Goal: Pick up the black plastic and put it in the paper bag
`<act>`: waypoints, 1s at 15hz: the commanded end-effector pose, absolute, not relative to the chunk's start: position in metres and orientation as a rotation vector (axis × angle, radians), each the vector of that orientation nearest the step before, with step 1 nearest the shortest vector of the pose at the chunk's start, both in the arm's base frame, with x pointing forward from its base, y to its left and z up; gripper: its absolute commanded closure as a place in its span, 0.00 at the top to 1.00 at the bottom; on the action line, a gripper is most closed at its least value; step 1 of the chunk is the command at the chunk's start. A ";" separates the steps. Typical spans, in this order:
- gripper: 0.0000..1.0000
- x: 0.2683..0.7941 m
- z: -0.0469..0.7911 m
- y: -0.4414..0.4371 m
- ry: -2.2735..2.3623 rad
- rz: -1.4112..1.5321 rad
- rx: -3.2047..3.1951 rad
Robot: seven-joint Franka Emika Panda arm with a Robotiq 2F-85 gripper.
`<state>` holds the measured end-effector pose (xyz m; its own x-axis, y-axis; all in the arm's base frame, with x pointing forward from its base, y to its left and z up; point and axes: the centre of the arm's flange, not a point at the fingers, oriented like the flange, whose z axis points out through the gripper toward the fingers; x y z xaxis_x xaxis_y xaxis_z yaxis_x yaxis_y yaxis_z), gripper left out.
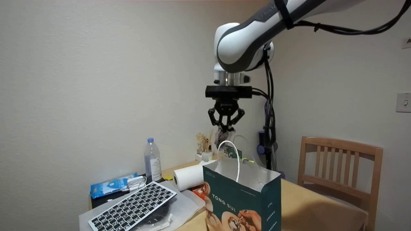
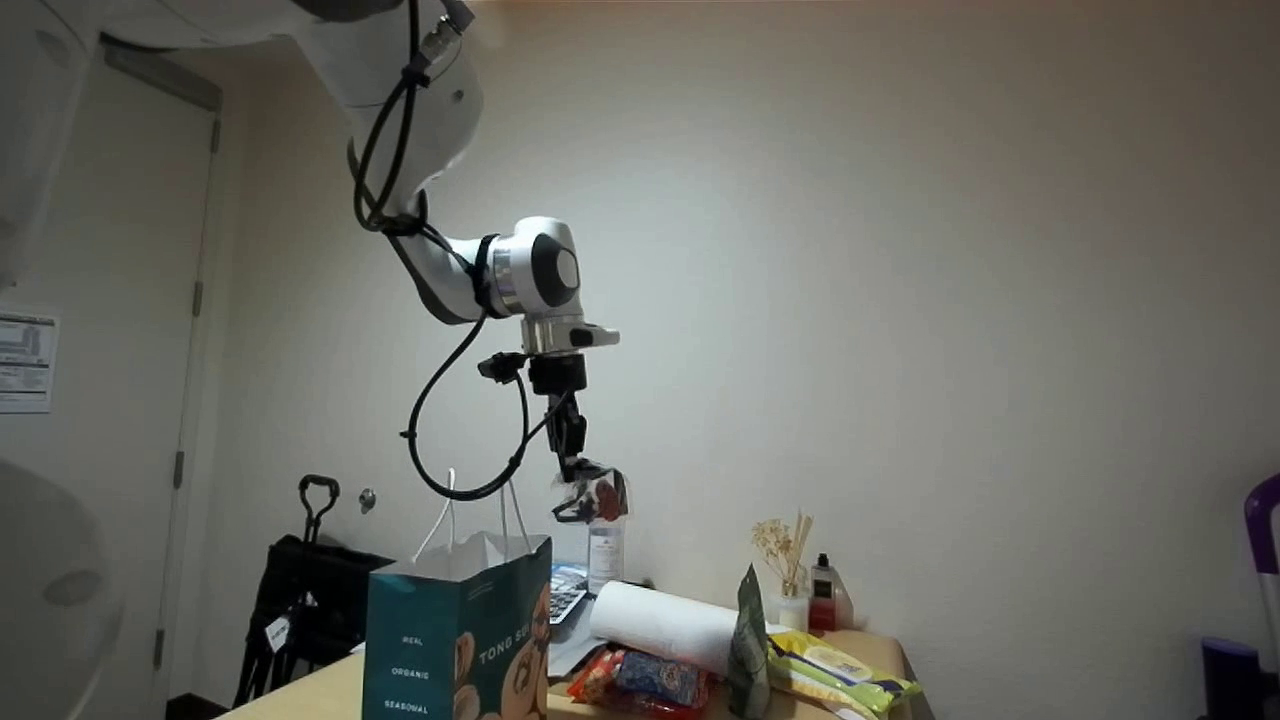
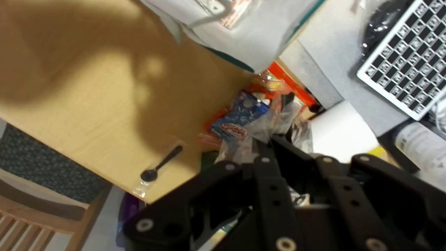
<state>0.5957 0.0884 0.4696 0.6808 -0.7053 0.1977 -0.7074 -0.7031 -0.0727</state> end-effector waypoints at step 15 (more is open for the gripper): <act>0.06 0.512 0.546 0.205 -1.235 0.280 2.621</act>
<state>0.5124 0.2046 0.5464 0.6267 -0.7317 0.2682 -0.7758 -0.6184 0.1257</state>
